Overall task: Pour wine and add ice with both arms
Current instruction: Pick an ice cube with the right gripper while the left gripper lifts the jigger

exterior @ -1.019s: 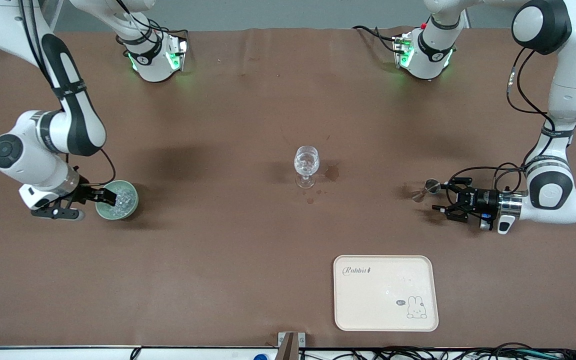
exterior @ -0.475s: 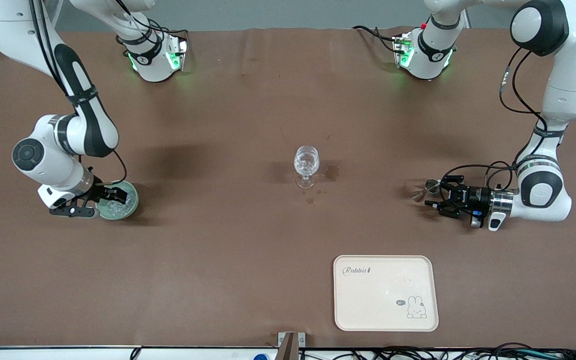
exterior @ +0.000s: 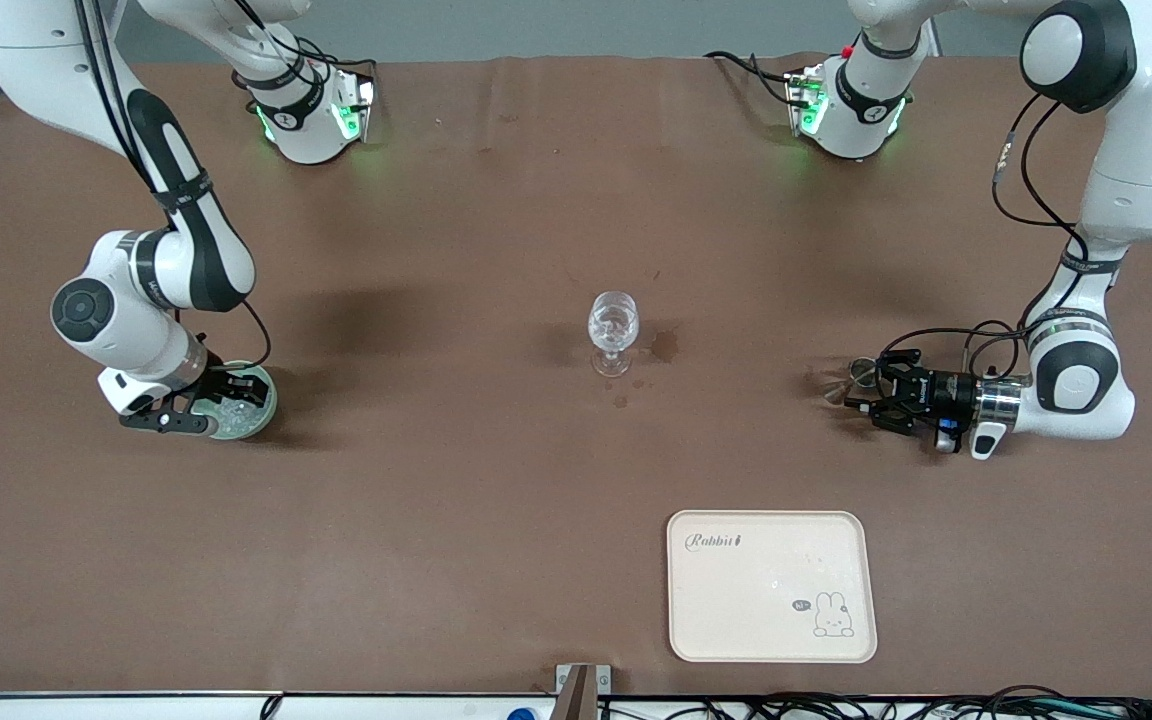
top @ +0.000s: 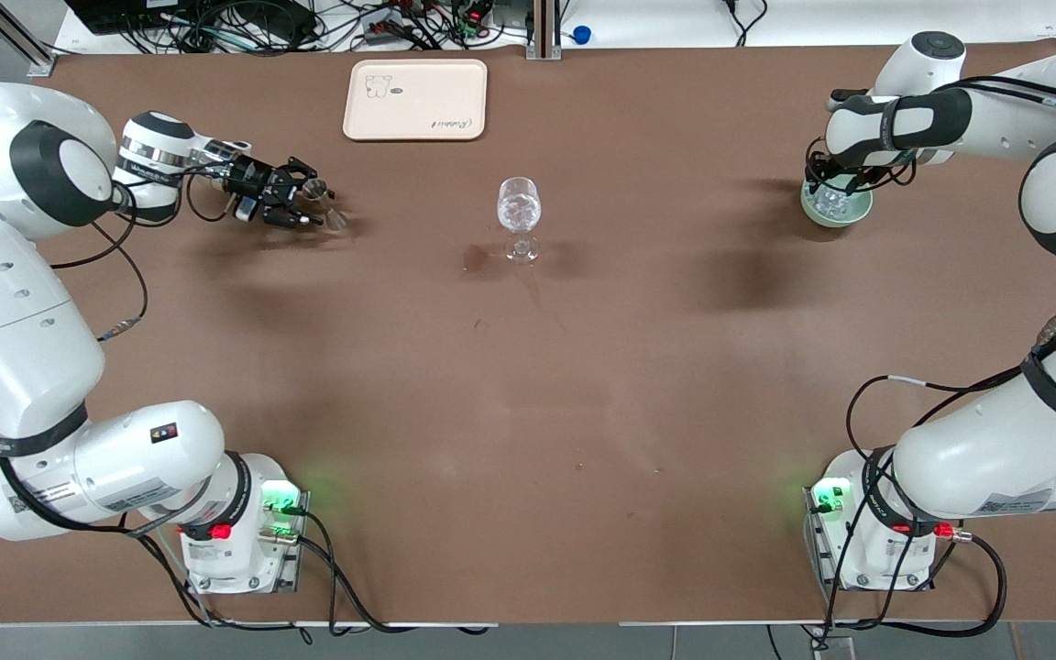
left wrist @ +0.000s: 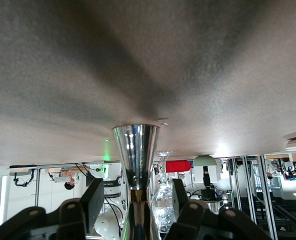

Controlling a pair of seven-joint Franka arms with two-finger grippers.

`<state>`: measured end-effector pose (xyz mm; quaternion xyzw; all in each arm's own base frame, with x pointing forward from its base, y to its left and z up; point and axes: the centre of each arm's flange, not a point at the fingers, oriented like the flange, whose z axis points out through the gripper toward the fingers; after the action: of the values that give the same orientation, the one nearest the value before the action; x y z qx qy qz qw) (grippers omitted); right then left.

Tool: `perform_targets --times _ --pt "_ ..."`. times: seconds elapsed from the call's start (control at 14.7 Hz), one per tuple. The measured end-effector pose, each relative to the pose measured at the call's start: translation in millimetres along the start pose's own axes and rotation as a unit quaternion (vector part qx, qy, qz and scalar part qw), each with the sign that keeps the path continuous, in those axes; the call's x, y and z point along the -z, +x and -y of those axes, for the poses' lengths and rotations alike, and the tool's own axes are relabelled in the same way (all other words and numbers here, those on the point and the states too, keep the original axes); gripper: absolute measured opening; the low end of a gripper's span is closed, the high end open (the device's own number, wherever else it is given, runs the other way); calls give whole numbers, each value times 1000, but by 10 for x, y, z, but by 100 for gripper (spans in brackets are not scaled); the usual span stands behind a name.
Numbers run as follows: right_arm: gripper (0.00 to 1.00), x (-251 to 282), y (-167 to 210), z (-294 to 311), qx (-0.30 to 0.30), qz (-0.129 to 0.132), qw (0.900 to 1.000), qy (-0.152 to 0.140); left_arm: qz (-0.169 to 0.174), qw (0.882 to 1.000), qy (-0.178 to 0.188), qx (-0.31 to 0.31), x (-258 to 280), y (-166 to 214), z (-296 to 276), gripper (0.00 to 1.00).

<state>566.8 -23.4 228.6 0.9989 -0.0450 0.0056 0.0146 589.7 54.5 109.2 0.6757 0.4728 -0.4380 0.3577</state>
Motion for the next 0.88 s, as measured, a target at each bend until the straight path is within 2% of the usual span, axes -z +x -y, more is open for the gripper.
perform_targets --times 0.14,0.2,0.34,0.48,0.61,0.68,0.75,0.82,0.88 --pt "70 -6 -4 -22 -2 1 1000 0 0 1000 0 1 -5 5 4 55" --pt "66 -10 -6 -37 -4 1 1000 -1 1 1000 0 1 -7 6 5 55" --pt "62 -34 -14 -66 -6 3 1000 -1 1 1000 0 1 -14 10 7 47" --pt "58 -61 -18 -74 -7 5 1000 -2 4 1000 -2 2 -26 14 3 44" --pt "44 -79 -21 -74 -7 6 1000 -2 6 1000 -4 2 -43 14 -4 38" --pt "44 -84 -22 -74 -7 7 1000 -2 7 1000 -5 3 -49 14 -6 38" --pt "39 -87 -23 -74 -8 7 1000 -2 8 1000 -6 3 -52 13 -10 31" --pt "26 -87 -23 -75 -8 7 1000 -2 11 1000 -6 2 -61 3 -14 22" --pt "26 -86 -22 -79 -9 7 1000 -2 12 1000 -6 1 -75 -5 -22 22"
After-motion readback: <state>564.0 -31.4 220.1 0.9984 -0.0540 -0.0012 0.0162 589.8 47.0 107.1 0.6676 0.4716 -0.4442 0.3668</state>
